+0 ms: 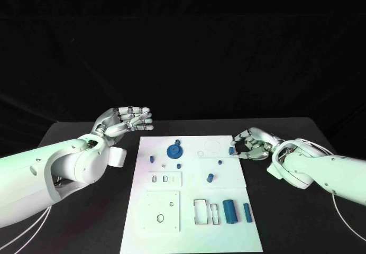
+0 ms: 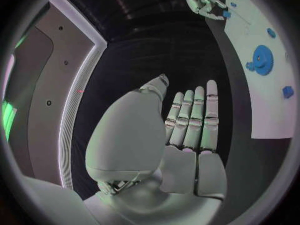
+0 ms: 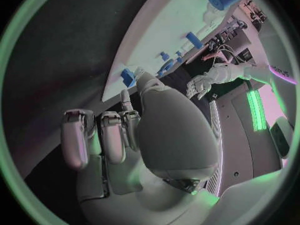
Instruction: Assemble the parts on the task board
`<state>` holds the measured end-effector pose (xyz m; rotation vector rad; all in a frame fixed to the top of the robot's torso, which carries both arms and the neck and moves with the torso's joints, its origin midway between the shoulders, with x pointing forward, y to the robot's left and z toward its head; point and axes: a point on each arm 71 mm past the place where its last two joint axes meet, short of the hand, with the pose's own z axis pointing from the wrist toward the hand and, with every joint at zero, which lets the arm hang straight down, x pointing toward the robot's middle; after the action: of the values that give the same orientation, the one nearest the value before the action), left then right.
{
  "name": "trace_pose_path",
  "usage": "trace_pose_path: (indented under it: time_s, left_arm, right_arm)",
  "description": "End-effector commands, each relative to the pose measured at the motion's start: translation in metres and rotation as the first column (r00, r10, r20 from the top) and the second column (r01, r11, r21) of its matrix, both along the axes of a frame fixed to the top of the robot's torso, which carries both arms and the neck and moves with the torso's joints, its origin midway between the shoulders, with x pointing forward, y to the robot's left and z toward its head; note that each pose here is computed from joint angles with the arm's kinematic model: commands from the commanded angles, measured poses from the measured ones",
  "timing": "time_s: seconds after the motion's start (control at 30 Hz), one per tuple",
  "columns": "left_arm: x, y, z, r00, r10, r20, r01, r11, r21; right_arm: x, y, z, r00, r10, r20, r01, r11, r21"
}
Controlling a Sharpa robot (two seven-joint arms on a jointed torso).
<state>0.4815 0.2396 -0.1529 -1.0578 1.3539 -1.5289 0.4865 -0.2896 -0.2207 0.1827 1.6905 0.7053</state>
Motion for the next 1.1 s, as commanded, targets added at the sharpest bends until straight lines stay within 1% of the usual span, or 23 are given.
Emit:
trace_pose_path:
  time_s: [0.03,1.1]
  left_arm:
    - [-0.0007,-0.002,0.0015,1.0,-0.018,0.01,0.018,1.0,-0.013]
    - [-0.0013,-0.0008,0.0014,1.0,-0.017,0.006,0.017,1.0,-0.011]
  right_arm:
    - [0.0,0.0027,-0.0023,1.0,0.008,-0.012,-0.008,1.0,-0.004]
    - [0.0034,0.0071,-0.0055,1.0,-0.001,-0.02,0.0,1.0,-0.022]
